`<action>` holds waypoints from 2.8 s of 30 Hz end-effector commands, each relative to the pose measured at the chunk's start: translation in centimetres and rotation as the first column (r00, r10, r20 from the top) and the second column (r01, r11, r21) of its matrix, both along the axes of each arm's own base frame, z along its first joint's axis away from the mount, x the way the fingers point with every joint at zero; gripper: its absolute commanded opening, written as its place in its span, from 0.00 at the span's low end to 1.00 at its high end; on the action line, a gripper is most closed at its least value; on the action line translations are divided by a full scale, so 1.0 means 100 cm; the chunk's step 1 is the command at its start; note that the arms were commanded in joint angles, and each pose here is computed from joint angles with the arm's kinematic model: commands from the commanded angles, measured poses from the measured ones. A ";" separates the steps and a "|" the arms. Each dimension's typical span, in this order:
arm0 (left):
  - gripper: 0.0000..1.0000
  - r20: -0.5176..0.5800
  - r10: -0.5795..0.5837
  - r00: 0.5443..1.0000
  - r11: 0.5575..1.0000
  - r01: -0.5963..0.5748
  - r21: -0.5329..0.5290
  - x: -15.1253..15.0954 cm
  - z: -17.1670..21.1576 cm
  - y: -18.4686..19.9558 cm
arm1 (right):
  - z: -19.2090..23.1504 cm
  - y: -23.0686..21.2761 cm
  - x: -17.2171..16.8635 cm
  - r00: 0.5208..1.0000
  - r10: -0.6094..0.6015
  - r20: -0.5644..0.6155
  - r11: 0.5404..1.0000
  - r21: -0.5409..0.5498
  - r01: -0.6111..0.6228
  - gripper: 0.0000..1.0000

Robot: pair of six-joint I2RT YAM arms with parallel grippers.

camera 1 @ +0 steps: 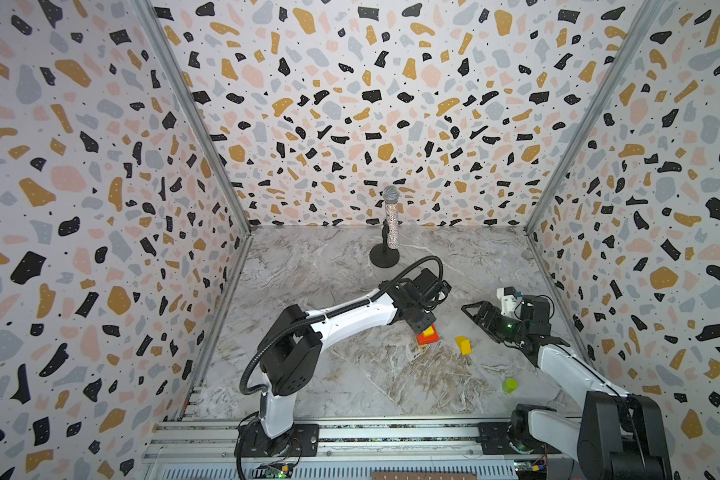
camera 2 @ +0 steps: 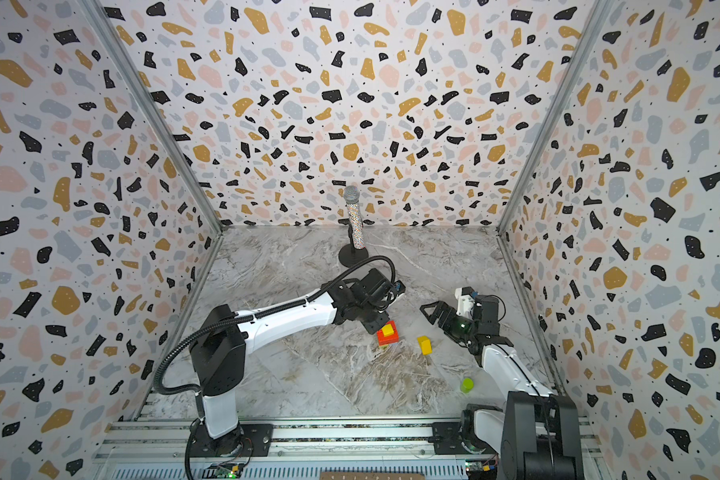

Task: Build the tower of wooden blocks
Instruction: 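Carry the blue block with the left gripper over the yellow block, then lower the blue block onto the yellow block with the left gripper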

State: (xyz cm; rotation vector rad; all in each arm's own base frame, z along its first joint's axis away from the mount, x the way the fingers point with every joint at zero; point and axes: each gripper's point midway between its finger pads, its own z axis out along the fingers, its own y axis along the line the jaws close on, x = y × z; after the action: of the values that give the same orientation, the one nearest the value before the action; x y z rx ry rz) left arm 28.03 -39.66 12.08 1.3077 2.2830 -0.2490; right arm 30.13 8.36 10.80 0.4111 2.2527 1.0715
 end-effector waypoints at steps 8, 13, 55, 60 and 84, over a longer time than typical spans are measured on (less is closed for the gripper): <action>0.26 -0.036 -0.119 0.992 0.992 0.120 0.025 -0.015 -0.012 -0.024 | 0.006 -0.006 0.000 0.999 -0.012 0.040 1.000 0.022 0.011 0.99; 0.26 -0.064 -0.168 0.984 0.986 0.168 -0.002 -0.028 -0.009 -0.030 | 0.007 -0.006 0.000 0.999 -0.011 0.046 1.000 0.017 0.010 0.99; 0.26 -0.091 -0.192 0.977 0.979 0.198 0.052 -0.021 -0.026 -0.019 | 0.013 -0.006 -0.001 0.996 -0.010 0.086 1.000 0.014 0.009 0.99; 0.26 -0.098 -0.188 0.977 0.980 0.193 0.055 -0.018 -0.030 -0.019 | 0.014 -0.005 -0.002 0.996 -0.008 0.091 1.000 0.019 0.006 0.99; 0.26 -0.115 -0.172 0.978 0.983 0.178 0.041 -0.009 -0.032 -0.018 | 0.013 -0.004 -0.002 0.995 -0.005 0.095 1.000 0.024 0.003 0.99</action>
State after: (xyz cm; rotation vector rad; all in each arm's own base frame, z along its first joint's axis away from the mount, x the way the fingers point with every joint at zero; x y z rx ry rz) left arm 26.77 -40.91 8.76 1.5489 2.2884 -0.3127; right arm 29.98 7.81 11.50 0.3875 2.1788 1.0840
